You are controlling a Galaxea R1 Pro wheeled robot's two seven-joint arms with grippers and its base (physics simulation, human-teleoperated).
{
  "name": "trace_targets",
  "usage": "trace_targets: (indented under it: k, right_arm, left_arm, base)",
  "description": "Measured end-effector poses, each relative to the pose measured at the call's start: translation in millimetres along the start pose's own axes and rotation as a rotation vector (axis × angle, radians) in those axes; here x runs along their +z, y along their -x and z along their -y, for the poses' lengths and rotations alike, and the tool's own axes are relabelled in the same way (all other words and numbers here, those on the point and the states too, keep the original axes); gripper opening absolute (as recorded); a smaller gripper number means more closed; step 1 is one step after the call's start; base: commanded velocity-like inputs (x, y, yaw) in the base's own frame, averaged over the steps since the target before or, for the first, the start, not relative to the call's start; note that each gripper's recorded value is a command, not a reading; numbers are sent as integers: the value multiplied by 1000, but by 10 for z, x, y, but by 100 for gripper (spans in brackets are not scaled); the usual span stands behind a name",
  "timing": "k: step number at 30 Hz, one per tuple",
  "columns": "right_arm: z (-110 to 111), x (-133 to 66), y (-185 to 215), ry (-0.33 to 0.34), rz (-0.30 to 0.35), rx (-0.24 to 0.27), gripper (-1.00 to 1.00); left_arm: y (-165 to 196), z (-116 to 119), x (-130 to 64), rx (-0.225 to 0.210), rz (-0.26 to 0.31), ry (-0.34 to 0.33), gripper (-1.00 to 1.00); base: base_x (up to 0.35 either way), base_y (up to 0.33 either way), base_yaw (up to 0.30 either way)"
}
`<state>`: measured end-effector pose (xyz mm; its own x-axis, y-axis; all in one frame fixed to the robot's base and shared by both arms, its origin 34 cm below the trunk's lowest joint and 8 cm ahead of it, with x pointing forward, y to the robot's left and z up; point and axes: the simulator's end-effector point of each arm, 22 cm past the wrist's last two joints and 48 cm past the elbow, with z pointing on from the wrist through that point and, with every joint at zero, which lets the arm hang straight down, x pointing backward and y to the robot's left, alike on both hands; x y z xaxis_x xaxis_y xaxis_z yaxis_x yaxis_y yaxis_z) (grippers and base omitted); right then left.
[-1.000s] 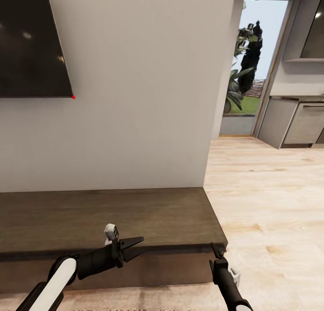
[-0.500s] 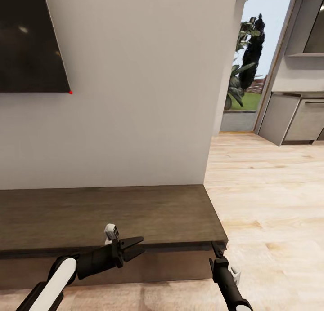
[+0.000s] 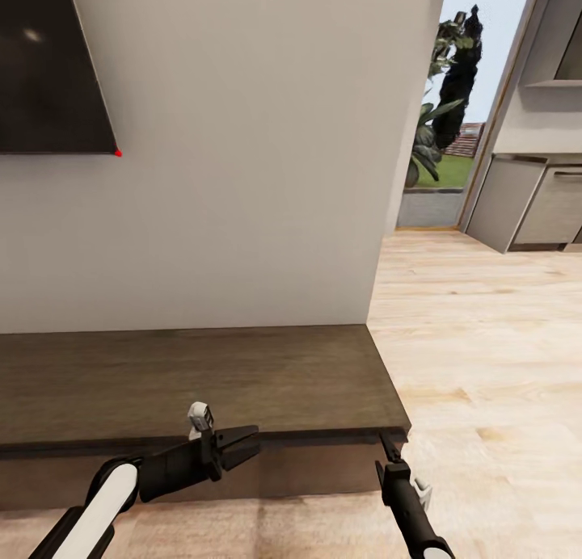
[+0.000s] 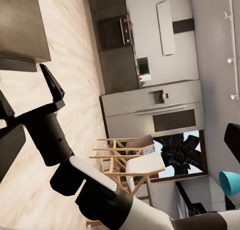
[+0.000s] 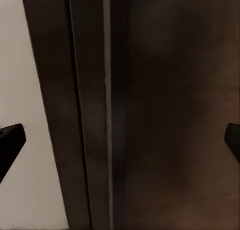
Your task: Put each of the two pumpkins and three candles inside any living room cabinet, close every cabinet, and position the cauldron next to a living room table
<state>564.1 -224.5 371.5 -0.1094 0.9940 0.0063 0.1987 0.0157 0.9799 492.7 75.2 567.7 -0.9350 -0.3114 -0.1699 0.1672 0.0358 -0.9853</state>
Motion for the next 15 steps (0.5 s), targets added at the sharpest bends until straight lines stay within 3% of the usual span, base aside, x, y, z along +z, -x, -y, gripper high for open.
trace_targets:
  k: [7,15]
  right_arm:
    - [-100,-6,-97,48,-43,-59,100]
    - [-82,-15,-124,63,-54,-68,100]
  left_arm:
    - [-2,-1,3,-1,0,0,100]
    - [-6,-74,5,-16,-1,5,100]
  base:
    - [0,0,0]
    - [0,0,0]
